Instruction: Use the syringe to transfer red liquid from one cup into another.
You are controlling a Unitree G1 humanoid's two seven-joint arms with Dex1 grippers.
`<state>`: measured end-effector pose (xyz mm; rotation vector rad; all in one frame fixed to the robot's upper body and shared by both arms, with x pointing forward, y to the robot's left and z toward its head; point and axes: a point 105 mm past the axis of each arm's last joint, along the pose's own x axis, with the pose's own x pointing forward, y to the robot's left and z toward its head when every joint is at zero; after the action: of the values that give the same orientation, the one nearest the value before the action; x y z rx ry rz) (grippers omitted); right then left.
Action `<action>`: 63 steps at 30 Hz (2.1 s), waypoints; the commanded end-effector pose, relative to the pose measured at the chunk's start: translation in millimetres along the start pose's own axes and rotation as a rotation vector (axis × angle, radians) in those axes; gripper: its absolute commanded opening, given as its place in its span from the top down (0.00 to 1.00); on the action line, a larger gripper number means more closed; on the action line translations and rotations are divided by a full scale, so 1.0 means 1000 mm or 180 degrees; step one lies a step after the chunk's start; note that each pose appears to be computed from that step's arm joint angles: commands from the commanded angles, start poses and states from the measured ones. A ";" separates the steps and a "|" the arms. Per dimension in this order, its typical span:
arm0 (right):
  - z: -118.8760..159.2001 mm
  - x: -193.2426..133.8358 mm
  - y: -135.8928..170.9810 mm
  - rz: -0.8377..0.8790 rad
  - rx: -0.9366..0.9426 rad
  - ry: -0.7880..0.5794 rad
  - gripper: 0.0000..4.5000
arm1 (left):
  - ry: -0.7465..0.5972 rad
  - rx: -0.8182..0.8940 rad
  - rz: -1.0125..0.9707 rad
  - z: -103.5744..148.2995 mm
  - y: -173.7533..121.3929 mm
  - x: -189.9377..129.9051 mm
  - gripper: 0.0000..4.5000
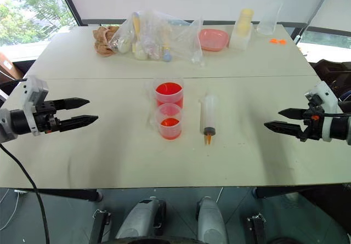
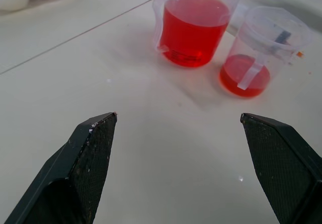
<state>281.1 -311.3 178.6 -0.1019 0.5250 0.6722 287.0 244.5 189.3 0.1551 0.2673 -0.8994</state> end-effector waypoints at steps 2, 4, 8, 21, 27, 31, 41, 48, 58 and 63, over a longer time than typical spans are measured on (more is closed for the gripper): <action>0.009 -0.003 0.001 -0.0063 -0.0047 -0.0094 0.01 | 0.0067 0.0136 -0.0011 0.003 0.000 -0.002 0.08; 0.009 -0.001 0.000 -0.0094 -0.0016 -0.0078 0.01 | 0.0032 0.0101 0.0010 0.004 0.001 -0.001 0.08; 0.009 0.001 0.002 -0.0072 0.0166 -0.0017 0.01 | -0.0013 0.0131 0.0024 0.005 0.001 -0.001 0.08; 0.018 0.010 0.007 0.0039 0.0143 0.0037 0.01 | -0.0050 0.0202 0.0035 0.007 0.001 0.004 0.08; 0.045 0.036 0.014 0.0126 0.0413 0.0089 0.01 | -0.0060 0.0447 -0.0142 0.021 0.007 0.018 0.08; 0.085 0.056 0.016 0.0117 0.1051 -0.0002 0.01 | -0.0157 0.0591 -0.0266 0.039 0.008 0.022 0.08; 0.105 0.110 0.035 -0.0093 0.1727 0.0673 0.01 | -0.0490 0.1009 -0.0292 0.068 -0.007 0.038 0.08; 0.092 0.134 0.048 -0.0162 0.1634 0.1116 0.01 | -0.0603 0.1041 -0.0155 0.069 -0.023 0.028 0.08; 0.091 0.160 0.073 -0.0008 0.1487 0.1308 0.01 | -0.0608 0.0958 0.0010 0.063 -0.030 0.022 0.08; 0.083 0.179 0.077 -0.0122 0.1326 0.1375 0.01 | -0.0703 0.0891 0.0055 0.063 -0.033 0.027 0.08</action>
<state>380.8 -129.5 161.2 0.1631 1.1093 0.4990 291.2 190.2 227.7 0.3017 -0.0128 -0.9326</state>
